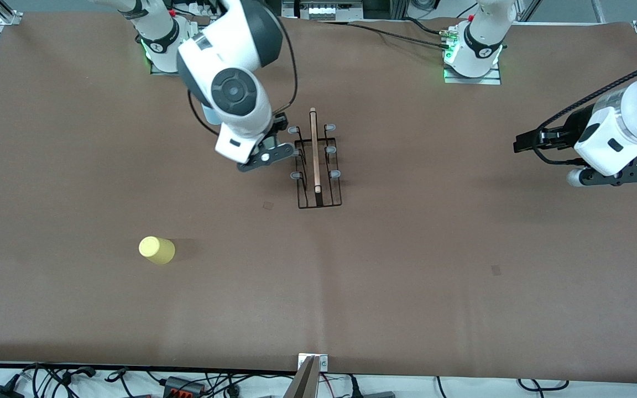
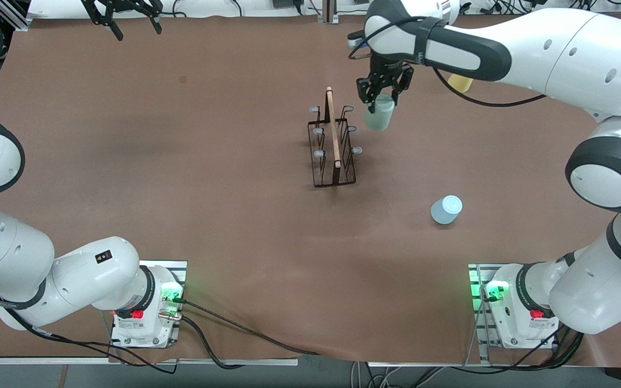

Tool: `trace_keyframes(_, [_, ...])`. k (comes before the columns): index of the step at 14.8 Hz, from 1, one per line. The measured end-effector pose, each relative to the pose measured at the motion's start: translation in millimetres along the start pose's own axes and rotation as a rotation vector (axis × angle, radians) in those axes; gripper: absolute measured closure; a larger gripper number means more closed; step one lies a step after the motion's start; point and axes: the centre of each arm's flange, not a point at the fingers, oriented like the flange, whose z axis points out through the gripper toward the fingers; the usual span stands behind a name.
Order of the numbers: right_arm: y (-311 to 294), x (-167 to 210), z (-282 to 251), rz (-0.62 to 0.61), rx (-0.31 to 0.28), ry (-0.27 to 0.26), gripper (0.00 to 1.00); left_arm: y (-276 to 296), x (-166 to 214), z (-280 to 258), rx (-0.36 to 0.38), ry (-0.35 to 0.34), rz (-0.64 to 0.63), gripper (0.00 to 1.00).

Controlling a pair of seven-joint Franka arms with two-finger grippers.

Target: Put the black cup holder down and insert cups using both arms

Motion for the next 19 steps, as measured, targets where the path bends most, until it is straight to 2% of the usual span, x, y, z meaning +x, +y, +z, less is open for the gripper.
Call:
trace_keyframes(4, [-30.6, -2.4, 12.5, -0.023, 0.009, 0.002, 0.35, 0.4, 4.8, 5.6, 0.109, 0.021, -0.025, 0.00])
trace_keyframes(7, [-48.0, -3.4, 27.5, -0.025, -0.001, -0.016, 0.35, -0.3, 2.9, 4.4, 0.151, 0.052, -0.056, 0.00])
trace_keyframes(11, [-55.1, -5.5, 37.3, -0.010, -0.013, -0.039, 0.35, 5.4, -20.9, 1.8, 0.154, 0.112, -0.047, 0.00])
trace_keyframes(14, [-55.2, -5.4, 38.2, -0.010, -0.014, -0.040, 0.35, -4.9, -24.9, 4.2, 0.146, 0.135, -0.064, 0.00])
trace_keyframes(19, [-58.5, -0.9, 49.2, -0.011, -0.017, -0.044, 0.35, -13.4, -23.8, 7.8, 0.089, 0.135, -0.086, 0.00])
